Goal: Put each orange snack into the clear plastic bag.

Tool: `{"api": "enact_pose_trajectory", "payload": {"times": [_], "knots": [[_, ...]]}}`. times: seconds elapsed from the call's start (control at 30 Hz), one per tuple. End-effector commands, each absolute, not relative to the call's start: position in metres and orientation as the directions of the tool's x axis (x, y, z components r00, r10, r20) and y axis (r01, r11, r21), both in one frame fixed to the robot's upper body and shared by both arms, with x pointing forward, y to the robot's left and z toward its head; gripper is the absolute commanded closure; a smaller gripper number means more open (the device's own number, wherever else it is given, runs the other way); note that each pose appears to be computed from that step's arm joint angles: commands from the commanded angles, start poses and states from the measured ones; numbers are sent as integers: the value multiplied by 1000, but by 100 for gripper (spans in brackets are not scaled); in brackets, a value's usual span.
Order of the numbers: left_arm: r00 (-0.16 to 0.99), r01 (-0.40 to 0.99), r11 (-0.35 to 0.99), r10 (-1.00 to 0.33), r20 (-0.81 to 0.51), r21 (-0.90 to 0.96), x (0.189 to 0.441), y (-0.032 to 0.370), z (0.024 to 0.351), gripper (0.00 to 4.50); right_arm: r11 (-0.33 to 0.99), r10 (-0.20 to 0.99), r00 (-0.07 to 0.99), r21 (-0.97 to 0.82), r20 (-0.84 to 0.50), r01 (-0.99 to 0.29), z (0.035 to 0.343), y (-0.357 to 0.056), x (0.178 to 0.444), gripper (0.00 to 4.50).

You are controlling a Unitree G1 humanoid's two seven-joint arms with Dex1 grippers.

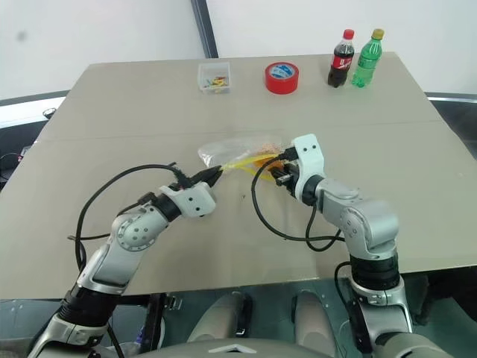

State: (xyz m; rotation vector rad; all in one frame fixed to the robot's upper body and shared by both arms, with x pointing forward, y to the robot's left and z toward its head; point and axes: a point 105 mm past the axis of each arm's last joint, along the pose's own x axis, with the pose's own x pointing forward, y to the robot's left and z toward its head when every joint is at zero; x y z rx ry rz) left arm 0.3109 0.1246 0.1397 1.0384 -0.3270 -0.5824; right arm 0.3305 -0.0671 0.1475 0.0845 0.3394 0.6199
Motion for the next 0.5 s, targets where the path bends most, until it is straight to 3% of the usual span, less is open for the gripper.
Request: {"api": "enact_pose_trajectory", "payload": {"times": [0.03, 0.27, 0.33, 0.47, 0.5], "knots": [[780, 276, 380, -625, 25, 883, 305, 118, 151, 450, 761, 648, 726, 148, -231, -632, 164, -39, 331, 338], [787, 288, 415, -616, 34, 863, 307, 116, 151, 450, 748, 651, 741, -25, -164, -663, 159, -10, 351, 338], [796, 291, 432, -604, 35, 854, 308, 117, 151, 450, 757, 634, 759, -85, -147, -648, 161, -14, 355, 232], [830, 305, 513, -557, 40, 802, 313, 123, 155, 450, 750, 602, 793, -274, -93, -602, 175, -30, 353, 101], [833, 308, 523, -551, 41, 795, 314, 124, 158, 450, 739, 605, 791, -308, -85, -599, 178, -35, 350, 101]]}}
